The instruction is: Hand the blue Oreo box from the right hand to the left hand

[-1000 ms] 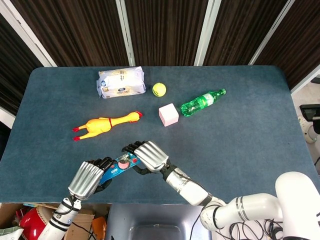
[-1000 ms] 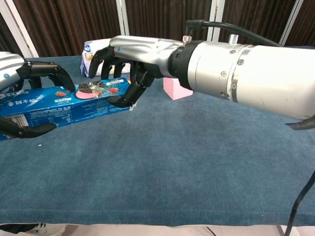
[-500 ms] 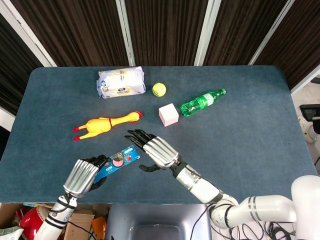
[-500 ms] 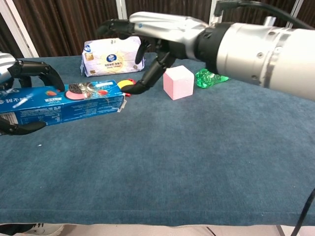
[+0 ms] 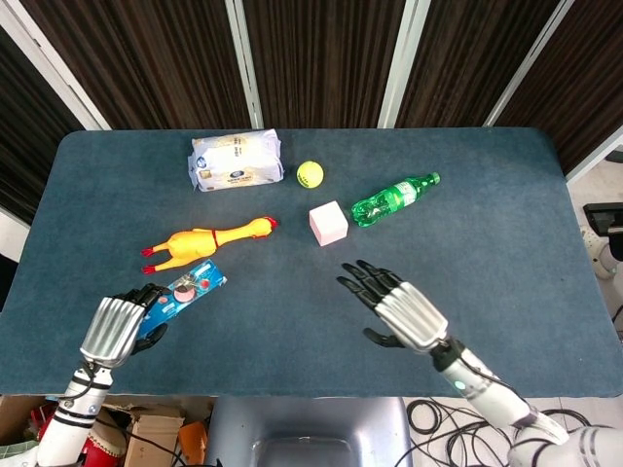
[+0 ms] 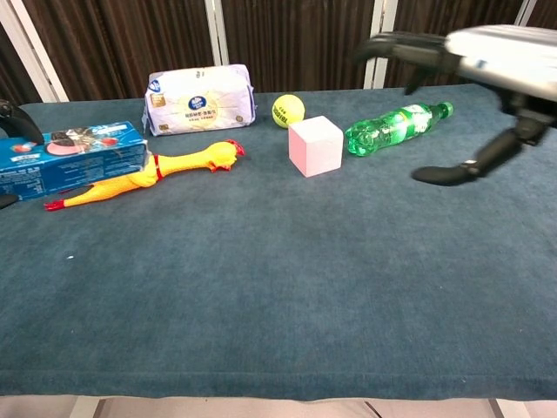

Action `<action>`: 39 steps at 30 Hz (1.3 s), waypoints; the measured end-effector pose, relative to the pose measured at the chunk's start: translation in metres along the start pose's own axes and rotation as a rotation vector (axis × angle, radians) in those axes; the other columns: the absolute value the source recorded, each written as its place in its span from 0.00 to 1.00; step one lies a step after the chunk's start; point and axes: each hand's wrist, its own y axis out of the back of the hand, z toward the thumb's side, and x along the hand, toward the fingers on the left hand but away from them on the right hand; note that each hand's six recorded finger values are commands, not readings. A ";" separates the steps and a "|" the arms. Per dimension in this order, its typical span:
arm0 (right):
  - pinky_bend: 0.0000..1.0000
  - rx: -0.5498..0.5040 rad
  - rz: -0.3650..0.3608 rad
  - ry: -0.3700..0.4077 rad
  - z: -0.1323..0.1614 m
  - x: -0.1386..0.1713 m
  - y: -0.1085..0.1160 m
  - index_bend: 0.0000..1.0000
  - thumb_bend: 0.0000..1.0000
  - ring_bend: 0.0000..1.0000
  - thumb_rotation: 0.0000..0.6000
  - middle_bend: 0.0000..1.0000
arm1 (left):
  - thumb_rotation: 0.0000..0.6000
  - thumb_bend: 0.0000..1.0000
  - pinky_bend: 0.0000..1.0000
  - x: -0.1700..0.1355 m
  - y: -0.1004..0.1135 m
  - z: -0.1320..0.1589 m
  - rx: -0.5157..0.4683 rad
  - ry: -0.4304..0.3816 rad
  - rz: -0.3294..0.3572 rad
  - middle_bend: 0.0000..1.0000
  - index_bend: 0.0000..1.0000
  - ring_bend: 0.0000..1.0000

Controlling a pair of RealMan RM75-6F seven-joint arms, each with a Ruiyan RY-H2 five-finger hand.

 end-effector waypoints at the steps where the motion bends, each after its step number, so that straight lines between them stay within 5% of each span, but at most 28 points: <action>1: 0.23 0.014 -0.002 -0.033 -0.010 0.013 -0.002 0.02 0.18 0.00 1.00 0.02 | 1.00 0.28 0.81 -0.001 -0.001 -0.004 0.000 0.007 0.002 0.74 0.62 0.76; 6: 0.23 0.094 -0.012 -0.212 -0.060 0.077 -0.013 0.07 0.18 0.00 1.00 0.02 | 1.00 0.28 0.80 -0.008 -0.013 -0.018 -0.007 0.032 0.002 0.73 0.62 0.75; 12: 0.23 0.078 -0.074 -0.310 -0.082 0.117 -0.017 0.10 0.18 0.00 1.00 0.02 | 1.00 0.28 0.73 -0.011 -0.038 -0.029 0.009 0.044 -0.035 0.70 0.60 0.69; 17: 0.23 0.059 -0.103 -0.315 -0.082 0.126 -0.019 0.10 0.18 0.00 1.00 0.02 | 1.00 0.28 0.55 -0.013 -0.061 -0.042 0.037 0.068 -0.099 0.55 0.49 0.53; 26: 0.23 0.095 -0.044 -0.337 -0.081 0.130 -0.030 0.11 0.18 0.00 1.00 0.02 | 1.00 0.26 0.24 -0.020 -0.077 -0.064 0.114 0.111 -0.145 0.01 0.10 0.05; 30: 0.23 0.095 -0.033 -0.346 -0.081 0.130 -0.032 0.10 0.18 0.00 1.00 0.02 | 1.00 0.24 0.19 -0.024 -0.079 -0.071 0.192 0.127 -0.139 0.00 0.00 0.00; 39: 0.23 0.092 -0.028 -0.341 -0.080 0.131 -0.032 0.10 0.18 0.00 1.00 0.02 | 1.00 0.23 0.18 -0.034 -0.077 -0.072 0.160 0.152 -0.147 0.00 0.00 0.00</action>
